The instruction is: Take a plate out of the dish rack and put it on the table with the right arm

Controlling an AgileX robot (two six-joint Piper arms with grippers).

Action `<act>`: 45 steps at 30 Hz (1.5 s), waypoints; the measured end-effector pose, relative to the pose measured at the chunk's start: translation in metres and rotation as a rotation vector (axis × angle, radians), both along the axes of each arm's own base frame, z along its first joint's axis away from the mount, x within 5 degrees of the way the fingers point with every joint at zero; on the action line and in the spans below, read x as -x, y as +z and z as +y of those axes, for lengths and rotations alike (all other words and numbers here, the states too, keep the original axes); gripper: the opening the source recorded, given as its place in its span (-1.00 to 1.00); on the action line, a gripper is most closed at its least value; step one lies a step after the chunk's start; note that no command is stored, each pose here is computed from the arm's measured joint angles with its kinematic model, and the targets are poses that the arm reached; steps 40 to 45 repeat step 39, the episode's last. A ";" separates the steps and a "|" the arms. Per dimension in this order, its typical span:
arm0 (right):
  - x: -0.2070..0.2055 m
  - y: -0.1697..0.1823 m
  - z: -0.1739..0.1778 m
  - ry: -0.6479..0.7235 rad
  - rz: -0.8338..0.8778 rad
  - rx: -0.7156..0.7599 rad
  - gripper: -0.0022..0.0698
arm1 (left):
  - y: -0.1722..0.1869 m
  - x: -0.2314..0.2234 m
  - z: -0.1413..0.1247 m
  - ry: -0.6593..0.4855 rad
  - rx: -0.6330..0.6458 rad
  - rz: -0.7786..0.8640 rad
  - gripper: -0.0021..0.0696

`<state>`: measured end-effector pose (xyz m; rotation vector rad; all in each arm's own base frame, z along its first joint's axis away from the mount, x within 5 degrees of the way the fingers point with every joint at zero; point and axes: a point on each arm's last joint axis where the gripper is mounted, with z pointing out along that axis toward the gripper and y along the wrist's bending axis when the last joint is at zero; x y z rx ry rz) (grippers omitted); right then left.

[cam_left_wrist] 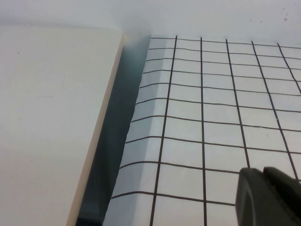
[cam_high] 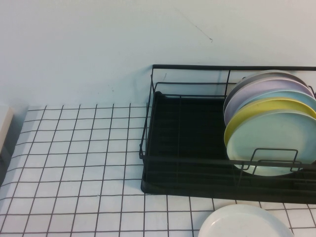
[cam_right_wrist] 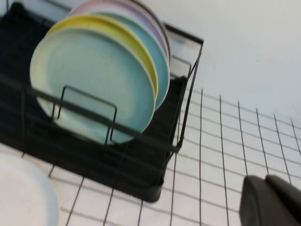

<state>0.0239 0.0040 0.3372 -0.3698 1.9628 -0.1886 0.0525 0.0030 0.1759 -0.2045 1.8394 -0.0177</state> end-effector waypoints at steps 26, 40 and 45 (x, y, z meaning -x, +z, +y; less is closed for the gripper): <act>-0.028 -0.167 -0.007 -0.158 -0.097 -0.193 -0.95 | 0.000 0.000 0.000 0.000 0.000 0.000 -0.95; -0.028 -0.167 -0.007 -0.159 -0.095 -0.193 -0.95 | 0.000 0.000 0.000 0.000 0.000 0.000 -0.95; -0.028 -0.167 -0.007 -0.159 -0.095 -0.193 -0.95 | 0.000 0.000 0.000 0.000 0.000 0.000 -0.95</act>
